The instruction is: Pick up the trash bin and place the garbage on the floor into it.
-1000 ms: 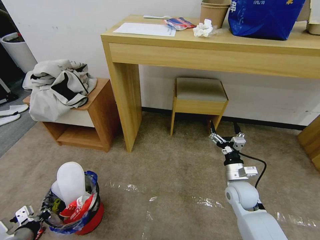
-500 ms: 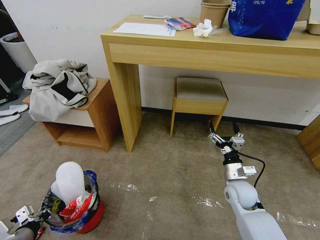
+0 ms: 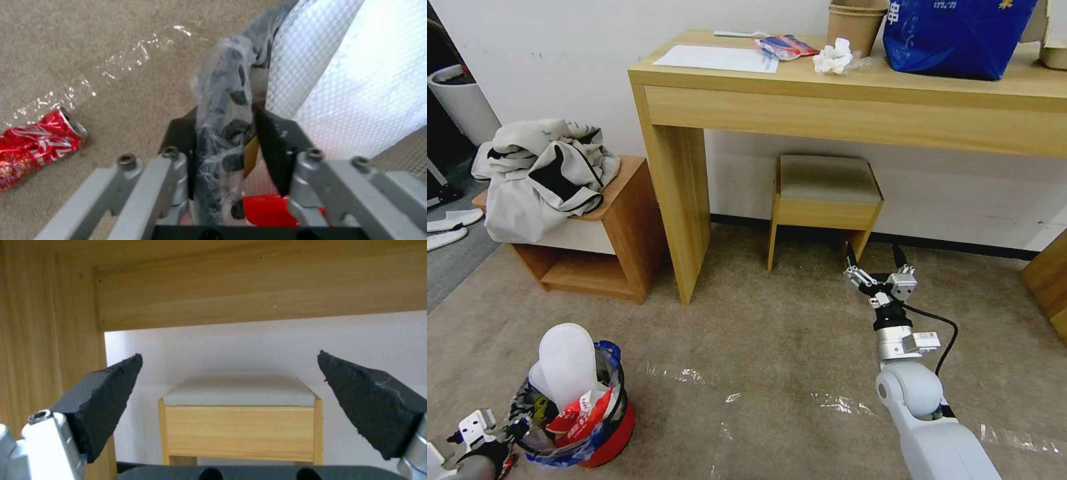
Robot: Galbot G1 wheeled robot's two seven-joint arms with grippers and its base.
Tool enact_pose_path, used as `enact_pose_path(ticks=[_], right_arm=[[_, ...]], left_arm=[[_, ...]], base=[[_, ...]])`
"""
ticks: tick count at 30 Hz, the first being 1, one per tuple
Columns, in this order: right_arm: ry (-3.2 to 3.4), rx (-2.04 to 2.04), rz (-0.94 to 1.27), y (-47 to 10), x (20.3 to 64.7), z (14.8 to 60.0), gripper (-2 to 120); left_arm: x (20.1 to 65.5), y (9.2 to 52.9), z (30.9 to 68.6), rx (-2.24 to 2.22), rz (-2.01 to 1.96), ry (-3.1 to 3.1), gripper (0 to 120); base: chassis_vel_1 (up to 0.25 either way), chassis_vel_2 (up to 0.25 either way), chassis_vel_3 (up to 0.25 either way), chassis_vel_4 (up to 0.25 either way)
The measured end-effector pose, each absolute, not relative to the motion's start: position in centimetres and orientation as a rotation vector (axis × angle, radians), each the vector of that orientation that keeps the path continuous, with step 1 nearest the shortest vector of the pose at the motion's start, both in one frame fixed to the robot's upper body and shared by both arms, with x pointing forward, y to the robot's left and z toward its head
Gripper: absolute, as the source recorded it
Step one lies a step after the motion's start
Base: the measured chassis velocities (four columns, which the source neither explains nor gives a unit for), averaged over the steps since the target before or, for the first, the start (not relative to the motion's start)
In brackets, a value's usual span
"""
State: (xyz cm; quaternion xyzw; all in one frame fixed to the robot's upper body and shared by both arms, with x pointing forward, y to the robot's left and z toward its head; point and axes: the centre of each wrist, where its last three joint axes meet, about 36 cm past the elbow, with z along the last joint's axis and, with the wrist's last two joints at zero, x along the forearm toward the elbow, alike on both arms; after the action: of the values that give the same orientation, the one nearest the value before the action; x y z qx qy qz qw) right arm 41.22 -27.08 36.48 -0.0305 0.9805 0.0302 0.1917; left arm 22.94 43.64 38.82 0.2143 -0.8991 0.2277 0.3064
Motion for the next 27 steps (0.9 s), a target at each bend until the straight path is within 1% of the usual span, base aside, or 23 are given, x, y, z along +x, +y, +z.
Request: enact_pose_path(ticks=[1,2,3,4,5,6,8,9,11,12,13,14,15,17,27], right_arm=[[2.753,-0.086,0.085,-27.1,41.2,36.5,100],[2.753,-0.086,0.085,-27.1,41.2,36.5,100],[2.753,-0.086,0.085,-27.1,41.2,36.5,100],[2.753,-0.086,0.086,-27.1,41.2,36.4,100],[2.753,-0.086,0.086,-27.0,41.2,36.4,100],[2.753,-0.086,0.086,-27.0,41.2,36.4,100],[2.753,-0.087,0.086,-27.0,41.1,36.4,100],[2.753,-0.087,0.086,-27.0,41.1,36.4,100],[2.752,-0.087,0.084,-27.1,41.1,36.4,100],[2.752,-0.087,0.084,-27.1,41.1,36.4,100],[2.752,-0.087,0.084,-27.1,41.1,36.4,100],[2.751,-0.087,0.083,-27.1,41.1,36.5,100],[2.751,-0.087,0.083,-27.1,41.1,36.5,100],[2.75,-0.087,0.084,-27.1,41.0,36.5,100],[2.747,-0.087,0.088,-27.2,41.0,36.6,100]], left_arm=[[22.9,43.6,38.9,0.568,0.6,-2.383,46],[22.8,43.6,39.1,0.568,0.596,-2.39,52],[22.8,43.6,39.1,0.568,0.596,-2.39,52],[22.8,43.6,39.2,0.569,0.595,-2.393,55],[22.8,43.5,39.4,0.57,0.593,-2.399,64],[22.8,43.5,39.4,0.57,0.593,-2.399,64],[22.7,43.5,39.7,0.571,0.589,-2.407,74],[22.7,43.5,39.7,0.571,0.589,-2.407,74],[22.7,43.4,40.0,0.572,0.587,-2.417,86],[22.7,43.4,40.0,0.572,0.586,-2.419,89],[22.7,43.4,40.0,0.572,0.586,-2.419,89],[22.6,43.3,40.2,0.575,0.585,-2.426,95],[22.6,43.3,40.2,0.575,0.585,-2.426,95],[22.4,43.3,40.5,0.584,0.574,-2.437,100],[21.9,43.0,41.7,0.601,0.554,-2.475,100]], base=[[0.0,0.0,0.0,0.0],[0.0,0.0,0.0,0.0],[0.0,0.0,0.0,0.0],[0.0,0.0,0.0,0.0],[0.0,0.0,0.0,0.0],[0.0,0.0,0.0,0.0],[0.0,0.0,0.0,0.0],[0.0,0.0,0.0,0.0],[0.0,0.0,0.0,0.0],[0.0,0.0,0.0,0.0],[0.0,0.0,0.0,0.0],[0.0,0.0,0.0,0.0],[0.0,0.0,0.0,0.0],[0.0,0.0,0.0,0.0],[0.0,0.0,0.0,0.0]])
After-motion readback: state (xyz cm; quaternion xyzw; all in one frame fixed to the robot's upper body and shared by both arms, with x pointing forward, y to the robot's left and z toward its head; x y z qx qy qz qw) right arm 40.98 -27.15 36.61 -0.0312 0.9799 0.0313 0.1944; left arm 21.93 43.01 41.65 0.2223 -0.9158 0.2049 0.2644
